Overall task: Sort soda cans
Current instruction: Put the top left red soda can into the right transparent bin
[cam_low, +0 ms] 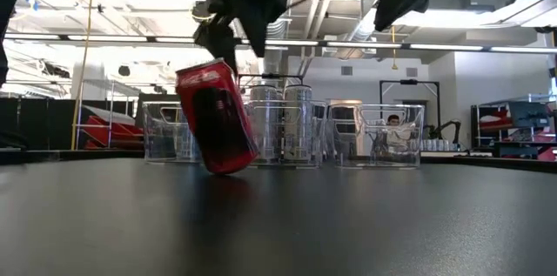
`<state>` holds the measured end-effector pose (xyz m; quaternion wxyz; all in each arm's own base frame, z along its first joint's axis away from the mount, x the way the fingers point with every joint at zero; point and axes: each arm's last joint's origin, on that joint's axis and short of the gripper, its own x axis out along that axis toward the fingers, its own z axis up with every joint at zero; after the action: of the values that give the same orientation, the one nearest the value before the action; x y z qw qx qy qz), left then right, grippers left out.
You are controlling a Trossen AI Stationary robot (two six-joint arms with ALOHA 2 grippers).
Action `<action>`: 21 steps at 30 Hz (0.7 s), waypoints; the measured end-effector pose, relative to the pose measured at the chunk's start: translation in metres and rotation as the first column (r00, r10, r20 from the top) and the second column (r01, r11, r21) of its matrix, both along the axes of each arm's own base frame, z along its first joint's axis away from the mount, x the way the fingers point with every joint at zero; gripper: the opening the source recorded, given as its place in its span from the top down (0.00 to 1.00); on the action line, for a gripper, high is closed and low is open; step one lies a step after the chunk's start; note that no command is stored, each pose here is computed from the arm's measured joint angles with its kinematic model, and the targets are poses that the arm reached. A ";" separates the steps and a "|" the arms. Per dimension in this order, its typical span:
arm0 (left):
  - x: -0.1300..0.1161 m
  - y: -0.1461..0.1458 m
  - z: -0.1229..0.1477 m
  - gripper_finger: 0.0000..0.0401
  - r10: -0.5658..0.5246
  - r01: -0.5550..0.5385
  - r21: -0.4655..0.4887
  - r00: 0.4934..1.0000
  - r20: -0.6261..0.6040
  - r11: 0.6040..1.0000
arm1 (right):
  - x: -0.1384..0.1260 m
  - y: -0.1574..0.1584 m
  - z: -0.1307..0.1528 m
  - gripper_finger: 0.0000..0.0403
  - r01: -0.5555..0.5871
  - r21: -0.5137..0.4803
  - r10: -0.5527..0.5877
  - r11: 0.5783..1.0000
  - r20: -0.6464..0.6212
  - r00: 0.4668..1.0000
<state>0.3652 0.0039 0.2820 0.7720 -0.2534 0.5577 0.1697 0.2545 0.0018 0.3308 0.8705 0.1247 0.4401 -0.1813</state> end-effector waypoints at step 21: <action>-0.115 -0.062 0.036 0.11 0.054 -0.076 0.171 0.990 0.132 0.982 | 0.115 0.022 -0.059 0.23 -0.631 -0.267 0.671 0.729 0.096 0.735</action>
<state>0.2502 -0.0576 0.3181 0.8191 -0.2127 0.4820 0.2269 0.3696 0.0243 0.2714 0.9238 -0.1174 0.3498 0.1023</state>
